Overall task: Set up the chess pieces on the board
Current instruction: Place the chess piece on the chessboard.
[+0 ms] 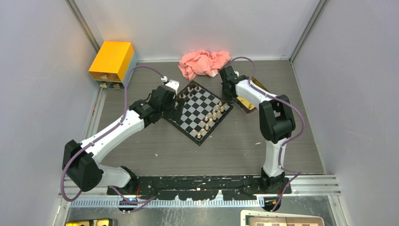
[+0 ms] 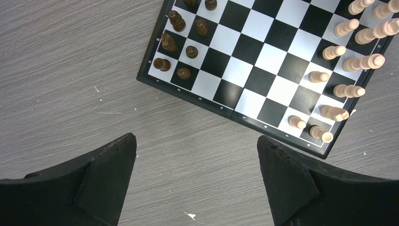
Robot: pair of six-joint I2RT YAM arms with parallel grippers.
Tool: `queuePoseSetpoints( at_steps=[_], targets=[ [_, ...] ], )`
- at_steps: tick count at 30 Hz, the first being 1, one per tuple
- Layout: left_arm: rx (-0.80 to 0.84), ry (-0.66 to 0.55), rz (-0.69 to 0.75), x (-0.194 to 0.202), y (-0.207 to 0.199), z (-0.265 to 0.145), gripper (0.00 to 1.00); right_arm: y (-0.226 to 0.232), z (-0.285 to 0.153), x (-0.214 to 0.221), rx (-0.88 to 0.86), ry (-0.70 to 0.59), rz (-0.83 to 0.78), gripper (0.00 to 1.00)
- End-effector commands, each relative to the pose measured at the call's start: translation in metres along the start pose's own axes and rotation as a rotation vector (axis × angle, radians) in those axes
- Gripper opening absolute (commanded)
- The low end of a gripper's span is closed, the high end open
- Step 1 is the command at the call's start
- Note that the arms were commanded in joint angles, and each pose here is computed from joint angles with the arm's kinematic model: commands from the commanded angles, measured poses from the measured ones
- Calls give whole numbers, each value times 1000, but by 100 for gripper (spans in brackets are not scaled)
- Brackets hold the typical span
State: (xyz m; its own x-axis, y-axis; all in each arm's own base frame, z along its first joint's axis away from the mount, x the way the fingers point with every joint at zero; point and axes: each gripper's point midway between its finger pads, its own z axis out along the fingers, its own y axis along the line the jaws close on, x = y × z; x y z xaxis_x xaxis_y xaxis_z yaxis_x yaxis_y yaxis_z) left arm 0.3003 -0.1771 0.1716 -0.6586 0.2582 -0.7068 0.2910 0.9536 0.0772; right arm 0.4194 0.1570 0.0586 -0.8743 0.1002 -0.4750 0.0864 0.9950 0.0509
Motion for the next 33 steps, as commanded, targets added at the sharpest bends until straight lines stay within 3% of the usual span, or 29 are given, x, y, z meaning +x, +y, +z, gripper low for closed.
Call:
queuePoseSetpoints(
  at_steps=[1,12,25,33],
  targets=[
    [10,-31,-20,-9,-2,1,100,1,-1,-7,-8,-25,18,21],
    [13,-42,-23,-11,-3,-1,100,4,-14,-18,-28,-49,9,39],
    [26,-61,-37,-17,-4,-7,100,1,-81,-67,-40,-206,41,40],
    [38,-61,-44,-17,-6,-9,100,-61,-99,-92,81,-289,197,40]
  ],
)
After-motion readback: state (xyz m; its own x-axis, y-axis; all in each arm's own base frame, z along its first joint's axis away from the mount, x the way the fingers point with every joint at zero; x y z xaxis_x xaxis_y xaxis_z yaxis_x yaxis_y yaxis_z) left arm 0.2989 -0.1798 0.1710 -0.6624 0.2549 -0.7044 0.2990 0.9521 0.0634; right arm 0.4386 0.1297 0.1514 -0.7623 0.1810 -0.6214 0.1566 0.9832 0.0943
